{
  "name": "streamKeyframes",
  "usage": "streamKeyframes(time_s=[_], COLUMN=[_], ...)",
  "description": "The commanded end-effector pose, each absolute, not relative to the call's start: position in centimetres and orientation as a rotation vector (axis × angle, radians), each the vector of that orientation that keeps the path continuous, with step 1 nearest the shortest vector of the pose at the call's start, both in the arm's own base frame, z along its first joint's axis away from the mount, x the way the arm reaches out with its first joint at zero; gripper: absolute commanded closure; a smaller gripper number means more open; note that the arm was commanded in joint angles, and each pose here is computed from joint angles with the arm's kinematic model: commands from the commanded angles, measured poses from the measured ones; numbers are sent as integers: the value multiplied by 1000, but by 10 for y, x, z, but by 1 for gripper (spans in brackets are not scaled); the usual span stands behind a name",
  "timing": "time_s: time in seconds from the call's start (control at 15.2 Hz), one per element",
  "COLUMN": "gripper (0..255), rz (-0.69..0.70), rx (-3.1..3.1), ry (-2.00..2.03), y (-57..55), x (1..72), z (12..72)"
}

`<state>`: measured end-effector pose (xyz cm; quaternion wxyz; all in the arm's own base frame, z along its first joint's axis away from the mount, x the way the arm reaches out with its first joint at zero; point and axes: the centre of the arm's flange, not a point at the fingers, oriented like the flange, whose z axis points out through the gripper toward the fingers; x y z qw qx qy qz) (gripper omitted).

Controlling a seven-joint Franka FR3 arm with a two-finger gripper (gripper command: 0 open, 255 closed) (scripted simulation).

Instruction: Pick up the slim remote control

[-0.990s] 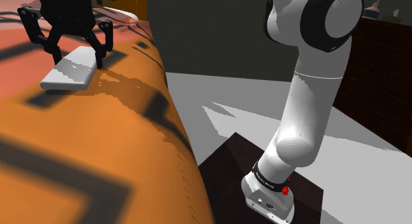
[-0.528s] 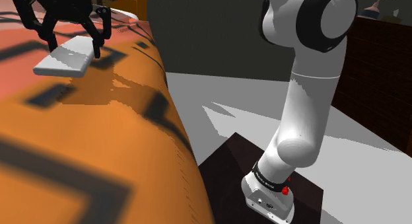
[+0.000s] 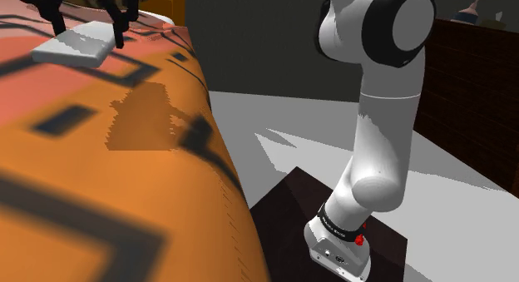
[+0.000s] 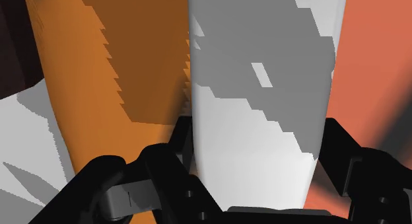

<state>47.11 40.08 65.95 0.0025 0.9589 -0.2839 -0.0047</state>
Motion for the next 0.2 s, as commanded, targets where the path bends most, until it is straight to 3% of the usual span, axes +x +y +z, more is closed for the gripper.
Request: streamKeyframes(time_s=[0.0,0.13], gripper=[255,255], rz=[-15,-15], rx=[3007,3007], ry=[-891,-891], y=[400,400], x=[471,471], z=[671,672])
